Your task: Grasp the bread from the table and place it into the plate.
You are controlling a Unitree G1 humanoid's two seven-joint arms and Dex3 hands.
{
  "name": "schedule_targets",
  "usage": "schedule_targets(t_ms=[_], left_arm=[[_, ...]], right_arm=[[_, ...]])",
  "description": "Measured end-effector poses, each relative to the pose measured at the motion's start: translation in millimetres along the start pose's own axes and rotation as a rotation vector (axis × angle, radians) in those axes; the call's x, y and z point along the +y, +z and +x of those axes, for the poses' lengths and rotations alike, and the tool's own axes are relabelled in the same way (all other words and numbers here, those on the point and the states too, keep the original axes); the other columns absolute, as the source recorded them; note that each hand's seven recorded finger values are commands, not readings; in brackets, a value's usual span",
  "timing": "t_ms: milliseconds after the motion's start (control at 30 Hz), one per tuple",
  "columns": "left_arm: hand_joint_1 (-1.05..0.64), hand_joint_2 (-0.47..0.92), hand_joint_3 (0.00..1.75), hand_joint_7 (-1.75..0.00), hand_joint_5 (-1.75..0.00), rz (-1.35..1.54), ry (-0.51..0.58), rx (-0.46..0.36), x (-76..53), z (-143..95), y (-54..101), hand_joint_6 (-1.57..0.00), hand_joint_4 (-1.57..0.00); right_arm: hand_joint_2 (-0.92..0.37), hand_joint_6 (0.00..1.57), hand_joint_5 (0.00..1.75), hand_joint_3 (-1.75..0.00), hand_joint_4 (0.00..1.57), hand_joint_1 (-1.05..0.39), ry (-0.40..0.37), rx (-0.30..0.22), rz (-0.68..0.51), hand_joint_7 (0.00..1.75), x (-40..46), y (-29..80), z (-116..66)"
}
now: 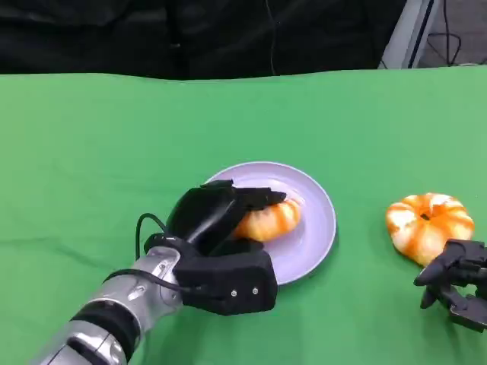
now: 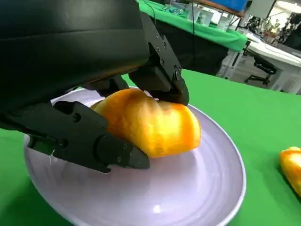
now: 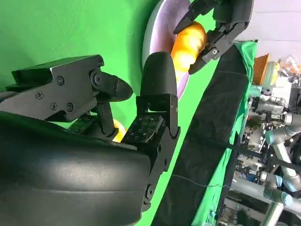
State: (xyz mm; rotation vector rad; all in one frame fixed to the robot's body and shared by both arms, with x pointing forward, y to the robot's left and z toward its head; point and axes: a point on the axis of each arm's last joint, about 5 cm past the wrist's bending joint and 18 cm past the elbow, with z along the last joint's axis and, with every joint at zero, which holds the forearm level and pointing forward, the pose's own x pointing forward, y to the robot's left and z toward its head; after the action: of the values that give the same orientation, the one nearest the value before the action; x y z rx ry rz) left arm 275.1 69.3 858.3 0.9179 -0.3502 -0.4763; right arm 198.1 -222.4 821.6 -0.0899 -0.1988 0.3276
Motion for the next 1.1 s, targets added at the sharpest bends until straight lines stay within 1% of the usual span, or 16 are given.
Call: schedule_targets(t_ms=[100, 167, 200, 267, 300, 400, 467, 500, 700, 767, 1000, 1100], left_arm=[[-0.29, 0.92, 0.27, 0.00, -0.16, 0.017, -0.015, 0.002, -0.9, -0.1, -0.3, -0.77, -0.68], [-0.32, 0.92, 0.24, 0.00, -0.11, 0.018, -0.020, 0.006, -1.4, -0.3, -0.4, -0.76, -0.68], [-0.40, 0.92, 0.23, 0.00, -0.09, 0.020, -0.026, 0.008, -1.3, -0.2, -0.5, -0.72, -0.68], [-0.48, 0.92, 0.21, 0.00, -0.06, 0.028, -0.032, 0.007, -1.3, 0.1, -0.5, -0.69, -0.67], [-0.56, 0.92, 0.22, 0.00, -0.04, 0.033, -0.036, 0.004, -1.2, 0.2, -0.3, -0.66, -0.66], [-0.67, 0.92, 0.25, 0.00, -0.01, 0.044, -0.045, 0.000, -1.2, 0.0, -0.7, -0.61, -0.62], [-0.70, 0.92, 0.26, 0.00, -0.01, 0.043, -0.055, 0.001, -0.7, 0.1, -0.8, -0.60, -0.61], [-0.73, 0.92, 0.29, 0.00, 0.00, 0.042, -0.059, 0.001, -0.3, 0.3, -0.9, -0.57, -0.59], [-0.78, 0.92, 0.34, 0.00, 0.00, 0.037, -0.068, 0.000, 3.0, 1.8, -0.7, -0.50, -0.54], [-0.82, 0.92, 0.38, 0.00, 0.00, 0.037, -0.070, 0.002, 3.9, 2.3, -0.8, -0.47, -0.52], [-0.91, 0.92, 0.46, 0.00, 0.00, 0.044, -0.085, 0.010, 4.8, 2.4, -1.5, -0.44, -0.49], [-0.96, 0.92, 0.54, 0.00, 0.00, 0.043, -0.091, 0.009, 5.6, 2.5, -1.7, -0.42, -0.46]], right_arm=[[-0.84, 0.96, 1.37, -0.63, 0.89, 0.09, -0.004, 0.000, 0.000, 0.92, 0.1, 0.0, 0.1], [-0.84, 0.96, 1.37, -0.62, 0.89, 0.10, -0.004, -0.001, -0.001, 0.92, 0.1, 0.1, 0.1], [-0.84, 0.96, 1.37, -0.62, 0.89, 0.10, -0.004, -0.001, -0.001, 0.92, 0.0, 0.1, 0.1], [-0.85, 0.96, 1.37, -0.61, 0.89, 0.10, -0.004, -0.001, -0.001, 0.92, 0.1, 0.1, 0.1], [-0.85, 0.96, 1.37, -0.61, 0.89, 0.09, -0.004, -0.001, -0.001, 0.92, 0.1, 0.1, 0.1], [-0.85, 0.96, 1.36, -0.61, 0.89, 0.09, -0.004, -0.001, -0.001, 0.92, 0.1, 0.1, 0.0], [-0.85, 0.96, 1.36, -0.61, 0.89, 0.09, -0.003, -0.001, -0.001, 0.91, 0.1, 0.1, 0.0], [-0.85, 0.97, 1.36, -0.61, 0.89, 0.09, -0.003, -0.001, -0.001, 0.91, 0.1, 0.1, 0.0], [-0.84, 0.97, 1.37, -0.61, 0.89, 0.09, -0.003, 0.000, -0.001, 0.91, 0.1, 0.0, -0.1], [-0.84, 0.96, 1.37, -0.62, 0.89, 0.10, -0.003, 0.000, 0.000, 0.91, 0.1, 0.0, -0.1], [-0.83, 0.96, 1.38, -0.63, 0.88, 0.09, 0.003, 0.000, 0.000, 0.91, 0.1, 0.0, -0.1], [-0.83, 0.96, 1.39, -0.63, 0.88, 0.10, 0.004, -0.001, 0.000, 0.91, 0.1, 0.0, -0.1]])
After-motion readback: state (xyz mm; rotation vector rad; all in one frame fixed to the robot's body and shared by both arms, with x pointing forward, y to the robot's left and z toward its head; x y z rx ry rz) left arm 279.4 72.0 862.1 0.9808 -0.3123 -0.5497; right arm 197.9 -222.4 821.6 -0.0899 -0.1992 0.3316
